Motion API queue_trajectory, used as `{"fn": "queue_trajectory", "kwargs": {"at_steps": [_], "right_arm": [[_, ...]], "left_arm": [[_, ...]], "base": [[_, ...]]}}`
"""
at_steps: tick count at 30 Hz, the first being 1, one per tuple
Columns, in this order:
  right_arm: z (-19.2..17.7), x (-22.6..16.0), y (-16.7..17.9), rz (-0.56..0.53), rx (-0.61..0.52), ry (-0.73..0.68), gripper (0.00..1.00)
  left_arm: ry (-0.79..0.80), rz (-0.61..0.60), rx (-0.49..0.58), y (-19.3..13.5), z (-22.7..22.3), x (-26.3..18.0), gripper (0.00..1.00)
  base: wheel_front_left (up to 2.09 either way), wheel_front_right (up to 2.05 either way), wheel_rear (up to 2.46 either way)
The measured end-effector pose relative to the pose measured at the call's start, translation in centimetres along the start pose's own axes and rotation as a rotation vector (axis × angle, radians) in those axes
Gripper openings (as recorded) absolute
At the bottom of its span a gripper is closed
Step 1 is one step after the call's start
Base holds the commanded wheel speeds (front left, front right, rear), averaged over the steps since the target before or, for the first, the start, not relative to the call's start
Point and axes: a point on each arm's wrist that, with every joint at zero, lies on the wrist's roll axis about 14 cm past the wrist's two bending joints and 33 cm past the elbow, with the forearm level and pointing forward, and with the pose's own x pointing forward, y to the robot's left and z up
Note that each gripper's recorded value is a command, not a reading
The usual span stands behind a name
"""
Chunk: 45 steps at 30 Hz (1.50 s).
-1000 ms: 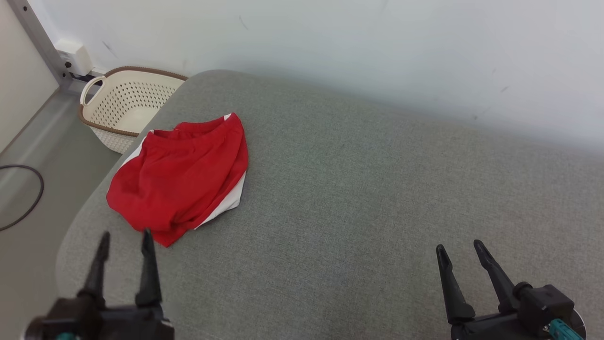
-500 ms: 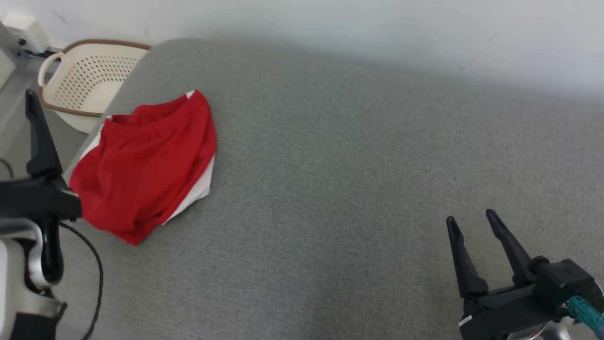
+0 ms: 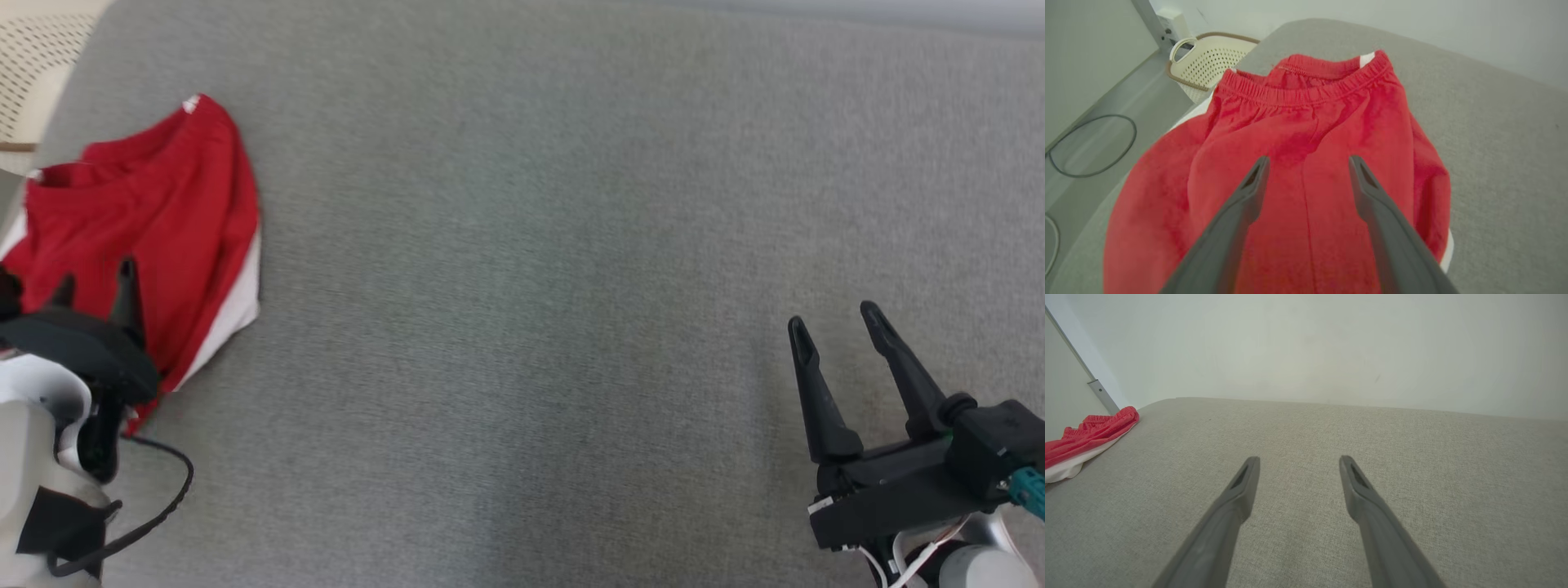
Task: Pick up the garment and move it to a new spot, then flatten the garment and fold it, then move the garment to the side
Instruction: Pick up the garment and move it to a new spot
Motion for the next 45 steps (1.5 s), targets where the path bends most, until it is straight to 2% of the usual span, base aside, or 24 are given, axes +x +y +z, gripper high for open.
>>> {"fn": "queue_trajectory", "kwargs": {"at_steps": [7,8,9,11,14,18,20,23,33,38,45], "right_arm": [[-1.7,0.0,-1.7,-0.036,0.014,0.032,1.0],[-1.8,-0.1,-1.8,-0.04,0.016,0.036,1.0],[-2.0,-0.1,-2.0,-0.044,0.017,0.04,1.0],[-2.0,-0.2,-2.1,-0.048,0.016,0.042,1.0],[-1.4,-0.3,-2.1,-0.053,0.011,0.029,1.0],[0.3,-0.5,-1.4,-0.054,0.007,-0.019,1.0],[1.3,-0.8,-1.0,-0.059,0.007,-0.047,1.0],[2.5,-1.3,-0.7,-0.07,0.005,-0.085,1.0],[4.6,-4.0,-1.6,-0.158,-0.01,-0.135,1.0],[5.2,-5.2,-2.2,-0.196,-0.014,-0.149,1.0],[5.4,-6.9,-3.8,-0.268,-0.021,-0.161,1.0]], "left_arm": [[0.233,-0.021,-0.046,-1.6,-6.9,1.7,0.98],[0.241,-0.023,-0.047,-1.6,-7.0,1.9,0.23],[0.243,-0.022,-0.049,-1.7,-7.0,2.1,0.0],[0.237,-0.022,-0.05,-1.7,-6.9,2.2,0.0],[0.082,0.011,-0.034,-0.6,-3.3,2.5,0.0],[-0.183,0.036,-0.003,0.3,4.2,1.9,0.0],[-0.301,0.02,0.01,-0.5,7.7,1.0,0.0],[-0.367,-0.022,-0.001,-2.0,9.4,-0.2,0.0],[-0.499,-0.246,-0.046,-11.2,9.5,-7.7,0.0],[-0.47,-0.382,-0.06,-16.1,7.8,-11.7,0.0],[-0.374,-0.569,-0.112,-22.7,5.3,-14.8,0.0]], "base": [[0.0,0.0,0.0],[0.0,0.0,0.0],[0.0,0.0,0.0],[0.0,0.0,0.0],[0.0,0.0,0.0],[0.0,0.0,0.0],[0.0,0.0,0.0],[0.0,0.0,0.0],[0.0,0.0,0.0],[0.0,0.0,0.0],[0.0,0.0,0.0]]}}
